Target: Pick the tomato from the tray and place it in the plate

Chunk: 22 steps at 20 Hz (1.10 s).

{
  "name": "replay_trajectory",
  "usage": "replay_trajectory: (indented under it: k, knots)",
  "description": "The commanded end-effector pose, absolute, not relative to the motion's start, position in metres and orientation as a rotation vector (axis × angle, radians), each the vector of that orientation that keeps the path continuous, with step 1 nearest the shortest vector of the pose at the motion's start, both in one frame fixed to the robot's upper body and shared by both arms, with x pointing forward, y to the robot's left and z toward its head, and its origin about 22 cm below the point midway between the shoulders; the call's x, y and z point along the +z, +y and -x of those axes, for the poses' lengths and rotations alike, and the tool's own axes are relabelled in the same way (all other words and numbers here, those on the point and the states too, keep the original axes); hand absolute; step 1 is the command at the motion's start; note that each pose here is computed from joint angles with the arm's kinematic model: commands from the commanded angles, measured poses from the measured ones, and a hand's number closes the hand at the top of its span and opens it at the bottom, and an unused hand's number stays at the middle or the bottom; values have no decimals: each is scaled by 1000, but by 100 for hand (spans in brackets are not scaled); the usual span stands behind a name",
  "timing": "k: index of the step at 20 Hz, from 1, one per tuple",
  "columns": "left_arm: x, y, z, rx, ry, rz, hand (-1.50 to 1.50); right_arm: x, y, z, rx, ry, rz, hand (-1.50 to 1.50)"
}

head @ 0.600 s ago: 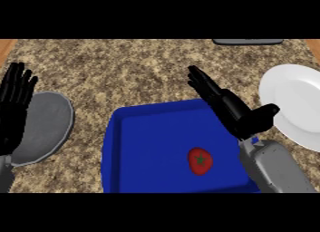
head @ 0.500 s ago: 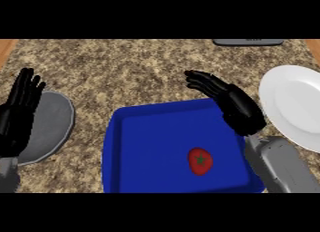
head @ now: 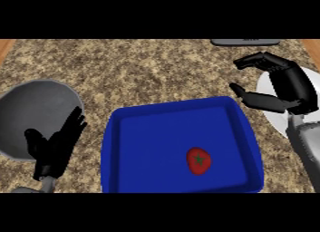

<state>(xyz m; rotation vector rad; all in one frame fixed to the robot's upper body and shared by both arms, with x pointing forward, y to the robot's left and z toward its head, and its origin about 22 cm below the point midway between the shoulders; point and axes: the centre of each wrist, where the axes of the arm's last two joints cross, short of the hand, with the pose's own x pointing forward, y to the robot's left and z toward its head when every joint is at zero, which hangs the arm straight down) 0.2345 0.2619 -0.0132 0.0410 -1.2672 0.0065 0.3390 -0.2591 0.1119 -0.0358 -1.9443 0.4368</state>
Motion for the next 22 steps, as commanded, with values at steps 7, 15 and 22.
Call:
replay_trajectory:
  k: [7,15,22]
  knots:
    - [-36,259,-244,5,-1183,-2,0,81,-309,-326,452,-2030,58,-150]
    - [-43,256,-224,4,-1170,-12,0,121,-313,-301,1076,-1707,142,-150]
    - [-18,227,-243,8,-1192,-9,0,137,-255,-281,1232,-1589,246,-150]
